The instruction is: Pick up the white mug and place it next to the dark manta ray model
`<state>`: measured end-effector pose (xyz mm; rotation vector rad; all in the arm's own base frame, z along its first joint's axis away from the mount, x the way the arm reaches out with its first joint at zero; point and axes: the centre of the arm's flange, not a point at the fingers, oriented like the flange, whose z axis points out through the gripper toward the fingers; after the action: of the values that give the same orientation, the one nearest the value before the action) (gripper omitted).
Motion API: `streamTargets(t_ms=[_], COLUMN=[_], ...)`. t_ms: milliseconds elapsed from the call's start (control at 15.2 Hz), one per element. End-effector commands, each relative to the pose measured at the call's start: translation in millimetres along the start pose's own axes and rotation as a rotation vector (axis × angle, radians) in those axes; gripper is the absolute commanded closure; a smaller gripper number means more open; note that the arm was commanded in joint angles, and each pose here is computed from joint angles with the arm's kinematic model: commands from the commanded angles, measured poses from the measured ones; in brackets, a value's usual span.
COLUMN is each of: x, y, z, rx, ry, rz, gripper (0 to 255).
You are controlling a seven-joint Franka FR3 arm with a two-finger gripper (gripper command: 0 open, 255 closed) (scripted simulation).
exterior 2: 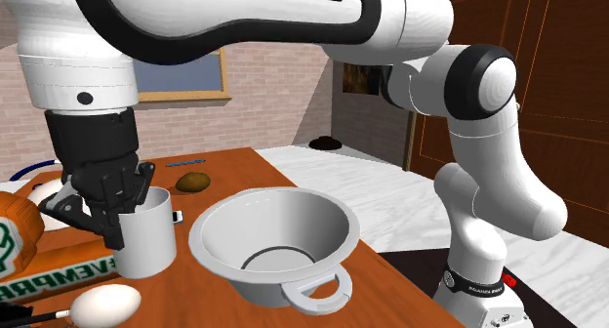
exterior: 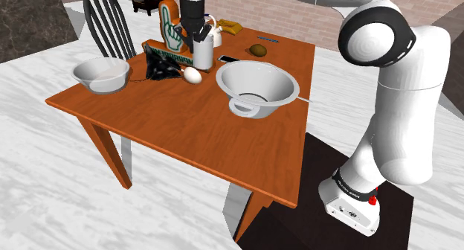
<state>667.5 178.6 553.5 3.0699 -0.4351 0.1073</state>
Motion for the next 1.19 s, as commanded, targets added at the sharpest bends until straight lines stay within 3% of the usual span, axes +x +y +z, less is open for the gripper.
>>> streamTargets(t_ms=[0, 1122], x=[-1.6, -8.2], y=[0.6, -2.0], z=[9.9, 99.3], rx=[0.0, 0.0], ry=[0.001, 0.001], rz=[0.0, 0.0], gripper=[255, 255])
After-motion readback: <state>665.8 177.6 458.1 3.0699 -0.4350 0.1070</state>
